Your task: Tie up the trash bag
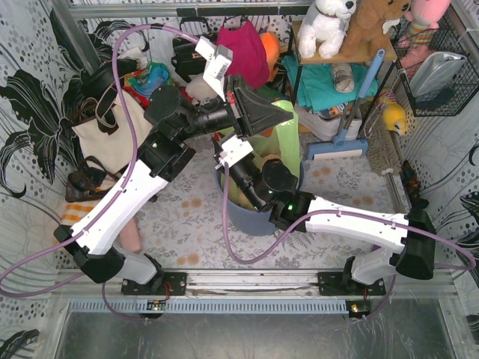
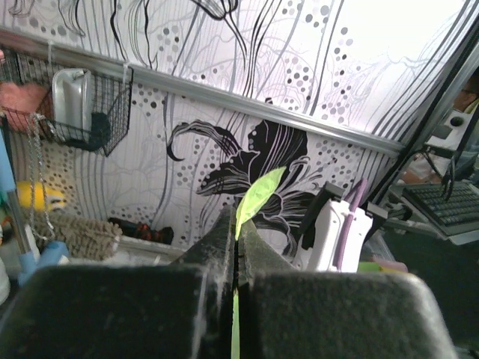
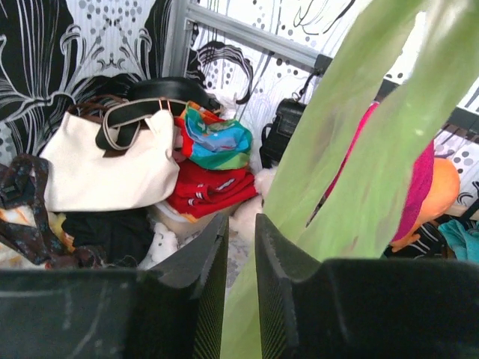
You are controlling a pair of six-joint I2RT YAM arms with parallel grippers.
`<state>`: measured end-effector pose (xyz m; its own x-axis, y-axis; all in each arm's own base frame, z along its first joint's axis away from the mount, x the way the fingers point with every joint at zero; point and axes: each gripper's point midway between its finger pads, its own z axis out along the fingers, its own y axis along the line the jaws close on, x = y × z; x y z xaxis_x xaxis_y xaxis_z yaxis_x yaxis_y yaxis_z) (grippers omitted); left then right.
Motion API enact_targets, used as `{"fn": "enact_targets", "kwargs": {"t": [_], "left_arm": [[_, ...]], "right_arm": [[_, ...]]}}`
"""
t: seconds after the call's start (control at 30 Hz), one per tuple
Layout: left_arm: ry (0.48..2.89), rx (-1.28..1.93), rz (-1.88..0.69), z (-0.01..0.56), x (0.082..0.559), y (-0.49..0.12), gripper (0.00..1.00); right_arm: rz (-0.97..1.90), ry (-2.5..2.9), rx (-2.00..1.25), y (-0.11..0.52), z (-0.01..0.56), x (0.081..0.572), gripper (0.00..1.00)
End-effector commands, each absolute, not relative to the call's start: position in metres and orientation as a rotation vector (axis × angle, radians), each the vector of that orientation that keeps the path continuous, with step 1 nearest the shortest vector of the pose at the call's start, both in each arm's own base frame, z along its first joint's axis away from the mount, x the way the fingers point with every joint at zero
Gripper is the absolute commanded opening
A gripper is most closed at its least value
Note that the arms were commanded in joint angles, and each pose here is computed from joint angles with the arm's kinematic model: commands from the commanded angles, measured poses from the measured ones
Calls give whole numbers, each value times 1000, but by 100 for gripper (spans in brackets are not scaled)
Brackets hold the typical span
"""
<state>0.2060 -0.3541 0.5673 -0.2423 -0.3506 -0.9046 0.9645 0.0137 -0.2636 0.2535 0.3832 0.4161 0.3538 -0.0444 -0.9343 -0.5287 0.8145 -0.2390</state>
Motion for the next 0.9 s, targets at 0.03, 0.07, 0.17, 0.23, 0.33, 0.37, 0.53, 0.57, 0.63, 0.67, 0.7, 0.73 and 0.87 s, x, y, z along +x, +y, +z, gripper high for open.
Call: {"fn": "enact_targets", "kwargs": {"t": [0.03, 0.07, 0.17, 0.23, 0.33, 0.37, 0.53, 0.57, 0.63, 0.67, 0.7, 0.73, 0.87], "left_arm": [[1120, 760, -1531, 558, 185, -339, 2], [1131, 755, -1533, 551, 185, -338, 2], [1156, 748, -1540, 536, 184, -337, 2], [1167, 747, -1542, 527, 183, -336, 2], [1155, 762, -1544, 519, 179, -334, 2], [1146, 768, -1541, 517, 177, -334, 2], [1092, 810, -1506, 511, 171, -329, 2], [1082, 817, -1499, 510, 170, -329, 2], [1065, 836, -1491, 508, 169, -329, 2], [1054, 852, -1490, 506, 168, -330, 2], [1039, 868, -1489, 506, 167, -331, 2], [1029, 878, -1488, 504, 167, -332, 2], [991, 929, -1480, 497, 163, -333, 3]], "right_arm": [[391, 1109, -340, 353, 467, 252, 21], [393, 1110, -341, 353, 467, 252, 21], [413, 1117, -337, 351, 470, 249, 22], [419, 1121, -338, 349, 471, 247, 22], [447, 1117, -355, 348, 475, 240, 22], [469, 1117, -368, 349, 477, 237, 23], [646, 1152, -496, 348, 479, 205, 27], [677, 1162, -513, 345, 480, 198, 28], [765, 1155, -568, 341, 487, 180, 29], [800, 1148, -593, 338, 491, 172, 29], [843, 1136, -613, 334, 496, 163, 30], [883, 1118, -647, 331, 501, 152, 30], [962, 1057, -674, 309, 527, 129, 31]]}}
